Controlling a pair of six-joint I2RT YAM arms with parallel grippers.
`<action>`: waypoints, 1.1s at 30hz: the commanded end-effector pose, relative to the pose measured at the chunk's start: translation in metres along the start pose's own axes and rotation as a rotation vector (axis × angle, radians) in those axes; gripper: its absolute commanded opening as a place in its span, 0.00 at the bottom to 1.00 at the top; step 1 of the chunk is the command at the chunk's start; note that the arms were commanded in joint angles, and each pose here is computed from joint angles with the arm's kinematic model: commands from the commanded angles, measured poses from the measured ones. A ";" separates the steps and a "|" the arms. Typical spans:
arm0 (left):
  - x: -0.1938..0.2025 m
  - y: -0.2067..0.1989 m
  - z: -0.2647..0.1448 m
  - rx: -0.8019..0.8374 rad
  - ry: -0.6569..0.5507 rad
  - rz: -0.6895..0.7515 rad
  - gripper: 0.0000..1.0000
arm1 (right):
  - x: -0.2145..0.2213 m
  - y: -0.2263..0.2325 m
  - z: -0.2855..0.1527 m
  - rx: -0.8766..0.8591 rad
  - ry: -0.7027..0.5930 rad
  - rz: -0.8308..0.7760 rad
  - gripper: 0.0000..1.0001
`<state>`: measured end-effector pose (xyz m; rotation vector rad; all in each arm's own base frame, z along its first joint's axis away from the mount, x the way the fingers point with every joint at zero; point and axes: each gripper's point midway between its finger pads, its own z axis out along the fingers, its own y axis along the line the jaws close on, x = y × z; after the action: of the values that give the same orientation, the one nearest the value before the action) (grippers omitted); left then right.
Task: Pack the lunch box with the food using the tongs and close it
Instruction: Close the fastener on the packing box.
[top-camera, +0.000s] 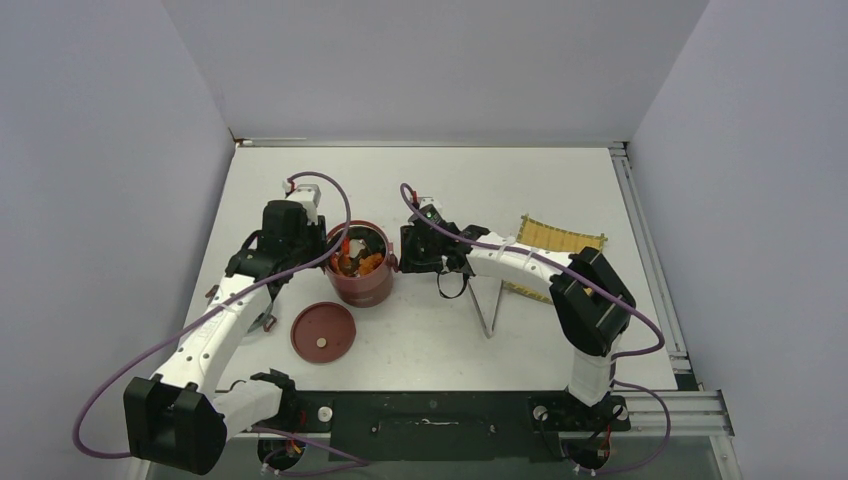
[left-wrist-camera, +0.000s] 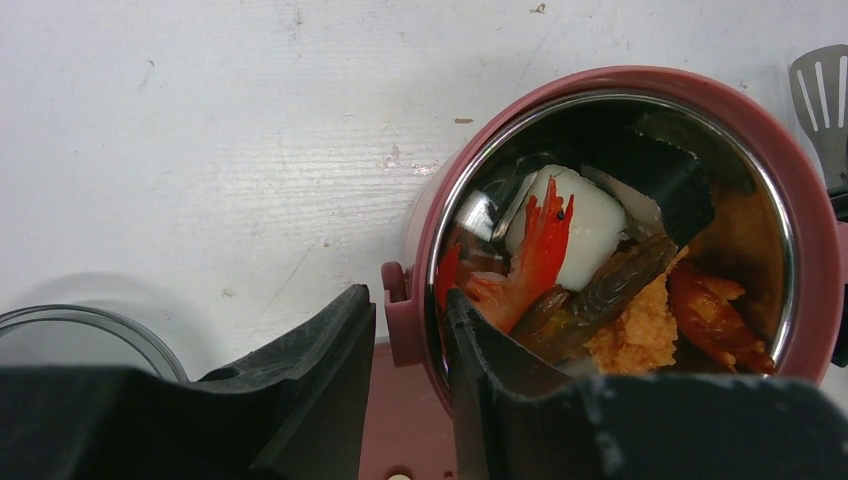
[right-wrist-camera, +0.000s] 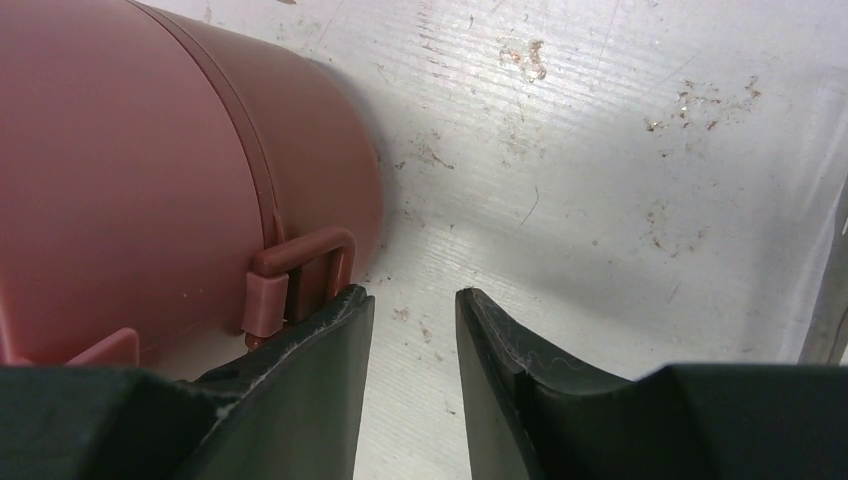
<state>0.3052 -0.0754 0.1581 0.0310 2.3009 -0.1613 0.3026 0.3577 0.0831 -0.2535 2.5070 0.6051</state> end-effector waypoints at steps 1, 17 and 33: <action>-0.016 -0.003 -0.004 0.003 -0.032 0.021 0.30 | -0.005 0.010 0.006 -0.031 -0.028 0.012 0.37; -0.013 -0.005 -0.002 -0.004 -0.020 0.037 0.15 | -0.004 0.018 0.010 -0.046 -0.034 0.015 0.32; -0.019 0.000 -0.009 -0.057 -0.068 0.034 0.00 | -0.001 0.033 0.007 -0.100 -0.035 0.135 0.24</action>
<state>0.3069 -0.0763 0.1567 0.0430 2.3014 -0.1094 0.2979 0.3681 0.0718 -0.1625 2.5370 0.6435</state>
